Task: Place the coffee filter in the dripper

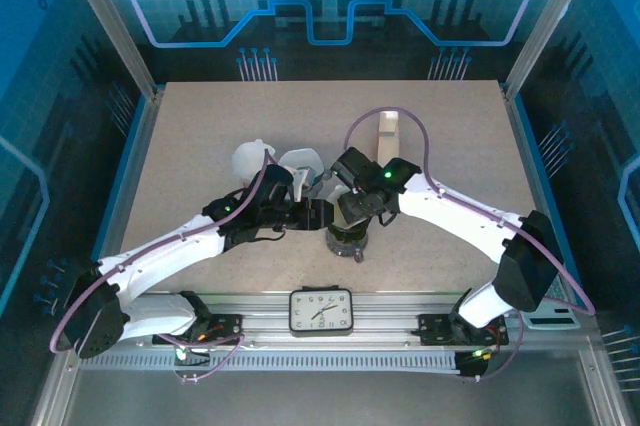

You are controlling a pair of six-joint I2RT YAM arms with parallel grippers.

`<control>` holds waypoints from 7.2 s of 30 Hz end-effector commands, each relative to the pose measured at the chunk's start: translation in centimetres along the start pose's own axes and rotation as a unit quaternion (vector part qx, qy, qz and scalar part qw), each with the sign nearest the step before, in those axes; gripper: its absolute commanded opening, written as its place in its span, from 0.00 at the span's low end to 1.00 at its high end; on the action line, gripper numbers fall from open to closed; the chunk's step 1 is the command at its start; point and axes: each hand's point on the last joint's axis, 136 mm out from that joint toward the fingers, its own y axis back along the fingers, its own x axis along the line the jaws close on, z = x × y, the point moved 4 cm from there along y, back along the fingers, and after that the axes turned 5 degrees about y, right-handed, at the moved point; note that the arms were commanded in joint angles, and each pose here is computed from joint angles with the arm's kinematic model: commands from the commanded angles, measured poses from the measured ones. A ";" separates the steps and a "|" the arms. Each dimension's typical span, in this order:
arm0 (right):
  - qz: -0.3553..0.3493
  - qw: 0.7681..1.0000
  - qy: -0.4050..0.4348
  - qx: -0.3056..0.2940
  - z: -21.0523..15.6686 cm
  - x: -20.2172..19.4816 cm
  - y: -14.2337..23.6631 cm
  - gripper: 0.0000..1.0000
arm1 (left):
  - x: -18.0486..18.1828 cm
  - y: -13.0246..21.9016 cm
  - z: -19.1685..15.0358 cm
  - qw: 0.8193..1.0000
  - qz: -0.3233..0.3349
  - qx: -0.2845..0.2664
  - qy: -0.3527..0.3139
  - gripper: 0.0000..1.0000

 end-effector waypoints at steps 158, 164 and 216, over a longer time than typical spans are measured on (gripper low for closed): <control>0.032 0.991 -0.100 -0.089 -2.1 -3.7 3.3 0.72 | -0.3 -0.9 0.8 0.999 -0.018 0.010 0.041 0.31; 0.051 0.983 -0.092 -0.148 -0.3 -3.8 6.1 0.73 | -0.2 -0.9 0.8 0.999 -0.016 0.009 0.042 0.34; 0.050 0.947 -0.111 -0.298 -2.4 -6.2 8.4 0.78 | 9.0 20.7 10.1 0.894 0.186 -0.388 0.125 0.93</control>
